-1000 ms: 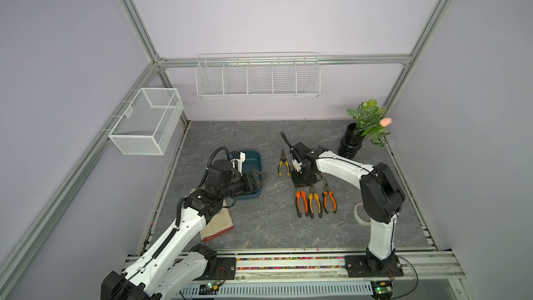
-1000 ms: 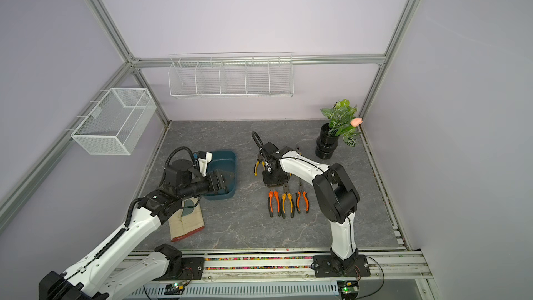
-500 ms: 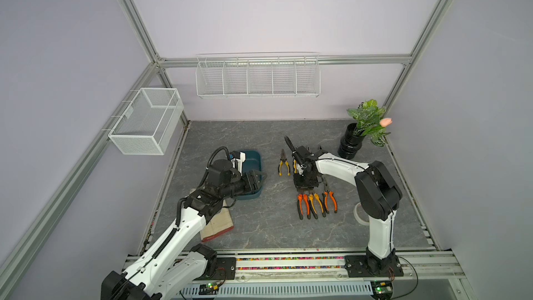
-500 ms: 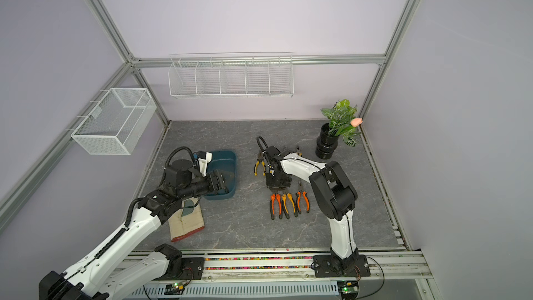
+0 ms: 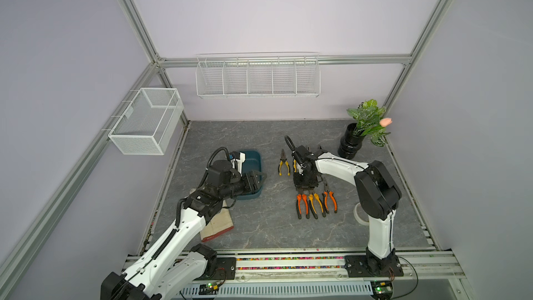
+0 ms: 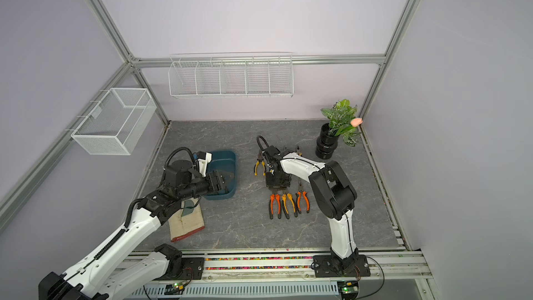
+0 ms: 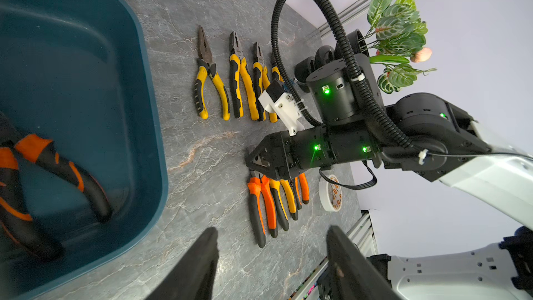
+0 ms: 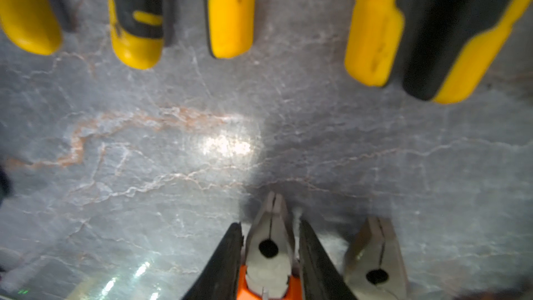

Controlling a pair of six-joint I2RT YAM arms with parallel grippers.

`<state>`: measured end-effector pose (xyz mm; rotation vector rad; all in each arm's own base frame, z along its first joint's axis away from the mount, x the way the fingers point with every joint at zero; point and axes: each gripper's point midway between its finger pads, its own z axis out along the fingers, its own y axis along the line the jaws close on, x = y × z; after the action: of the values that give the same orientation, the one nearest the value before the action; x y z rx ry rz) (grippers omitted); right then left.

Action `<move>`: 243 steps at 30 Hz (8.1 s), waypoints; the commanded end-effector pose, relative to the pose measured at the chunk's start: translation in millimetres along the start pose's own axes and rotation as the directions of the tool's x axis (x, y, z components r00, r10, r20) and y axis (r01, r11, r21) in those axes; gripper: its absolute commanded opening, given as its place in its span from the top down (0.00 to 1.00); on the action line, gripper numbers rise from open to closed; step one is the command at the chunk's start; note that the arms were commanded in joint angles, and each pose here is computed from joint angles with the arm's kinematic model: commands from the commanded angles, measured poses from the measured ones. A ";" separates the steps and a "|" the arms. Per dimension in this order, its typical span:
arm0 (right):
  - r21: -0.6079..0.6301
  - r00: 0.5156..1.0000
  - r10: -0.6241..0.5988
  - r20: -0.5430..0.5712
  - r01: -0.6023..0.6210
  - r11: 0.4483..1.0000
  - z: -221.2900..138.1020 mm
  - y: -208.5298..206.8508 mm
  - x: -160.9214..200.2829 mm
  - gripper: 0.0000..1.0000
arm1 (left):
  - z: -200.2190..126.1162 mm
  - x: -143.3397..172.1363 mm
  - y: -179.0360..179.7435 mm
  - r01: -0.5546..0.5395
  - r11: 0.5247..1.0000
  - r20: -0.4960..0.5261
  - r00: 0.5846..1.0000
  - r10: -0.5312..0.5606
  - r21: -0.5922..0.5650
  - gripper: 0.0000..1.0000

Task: Take the pliers out of the storage box
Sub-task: Place the pliers at the center of the board, then pick up the pliers from the storage box.

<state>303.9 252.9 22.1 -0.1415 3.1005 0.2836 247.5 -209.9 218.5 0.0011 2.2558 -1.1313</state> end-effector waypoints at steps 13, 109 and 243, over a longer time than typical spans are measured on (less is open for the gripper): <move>-0.029 1.000 0.006 0.000 -0.006 1.000 -1.1 8.4 -0.7 0.72 | -0.6 1.6 2.1 0.002 1.000 0.001 1.000 -0.002 0.001 0.38; -0.215 0.956 -0.050 0.290 0.116 0.970 -113.8 -13.3 43.4 0.42 | 55.7 27.6 197.6 -0.037 0.624 -0.334 0.868 -0.367 -0.780 0.56; -0.331 0.987 -0.047 0.151 0.095 0.939 -112.6 190.6 -56.0 0.46 | 43.0 -18.5 51.3 -0.401 0.753 -0.202 0.915 0.348 -0.522 1.00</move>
<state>345.8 417.5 176.4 -0.2423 2.8531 0.7757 288.6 -188.8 143.4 0.3211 2.5318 -0.1305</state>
